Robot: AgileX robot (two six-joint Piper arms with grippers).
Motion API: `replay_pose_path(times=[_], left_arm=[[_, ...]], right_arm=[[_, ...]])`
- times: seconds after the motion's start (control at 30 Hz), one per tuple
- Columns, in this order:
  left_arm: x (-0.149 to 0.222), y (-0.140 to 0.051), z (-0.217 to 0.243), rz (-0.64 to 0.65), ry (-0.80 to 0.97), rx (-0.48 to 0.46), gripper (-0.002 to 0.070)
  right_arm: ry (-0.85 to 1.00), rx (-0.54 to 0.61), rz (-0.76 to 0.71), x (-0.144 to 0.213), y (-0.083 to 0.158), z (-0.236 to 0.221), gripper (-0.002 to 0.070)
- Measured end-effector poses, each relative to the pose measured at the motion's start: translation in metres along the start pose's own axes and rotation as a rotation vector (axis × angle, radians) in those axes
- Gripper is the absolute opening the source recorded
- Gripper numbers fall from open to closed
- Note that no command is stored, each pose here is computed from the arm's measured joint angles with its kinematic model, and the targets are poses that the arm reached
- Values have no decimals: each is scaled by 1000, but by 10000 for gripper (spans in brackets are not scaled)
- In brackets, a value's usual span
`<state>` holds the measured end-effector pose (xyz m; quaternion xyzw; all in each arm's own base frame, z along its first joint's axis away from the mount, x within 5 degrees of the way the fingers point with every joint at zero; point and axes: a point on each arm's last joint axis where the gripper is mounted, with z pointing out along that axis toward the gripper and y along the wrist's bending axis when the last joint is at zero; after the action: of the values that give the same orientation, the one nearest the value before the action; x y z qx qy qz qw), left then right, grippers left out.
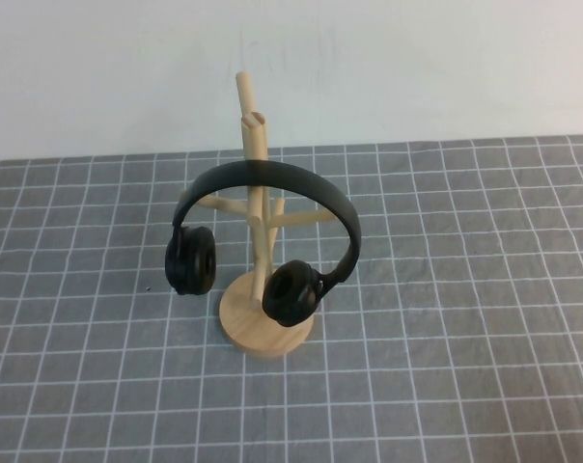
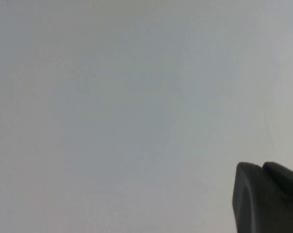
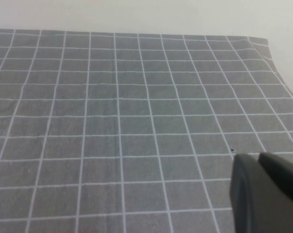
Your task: Take out the headphones from the headphone stand
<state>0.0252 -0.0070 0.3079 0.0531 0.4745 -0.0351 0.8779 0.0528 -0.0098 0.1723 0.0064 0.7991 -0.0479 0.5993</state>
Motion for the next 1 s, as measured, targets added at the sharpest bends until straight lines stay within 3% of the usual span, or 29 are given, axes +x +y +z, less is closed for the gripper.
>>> replay_pose_path(times=[0.13, 0.27, 0.53, 0.67, 0.83, 0.9, 1.0], left_arm=[[-32, 8, 31, -35, 189, -48, -6], [-39, 14, 70, -75, 453, -94, -6], [36, 8, 135, -266, 905, -101, -6], [62, -9, 158, -239, 1036, 46, -6], [78, -47, 190, -165, 1073, 288, 1], [80, -62, 197, -126, 1071, 373, 44], [84, -82, 200, -55, 1061, 493, 184]], right_arm=[[0, 0, 0, 0, 0, 0, -8], [0, 0, 0, 0, 0, 0, -8], [0, 0, 0, 0, 0, 0, -8], [0, 0, 0, 0, 0, 0, -8], [0, 0, 2, 0, 0, 0, -8], [0, 0, 2, 0, 0, 0, -8], [0, 0, 2, 0, 0, 0, -8]])
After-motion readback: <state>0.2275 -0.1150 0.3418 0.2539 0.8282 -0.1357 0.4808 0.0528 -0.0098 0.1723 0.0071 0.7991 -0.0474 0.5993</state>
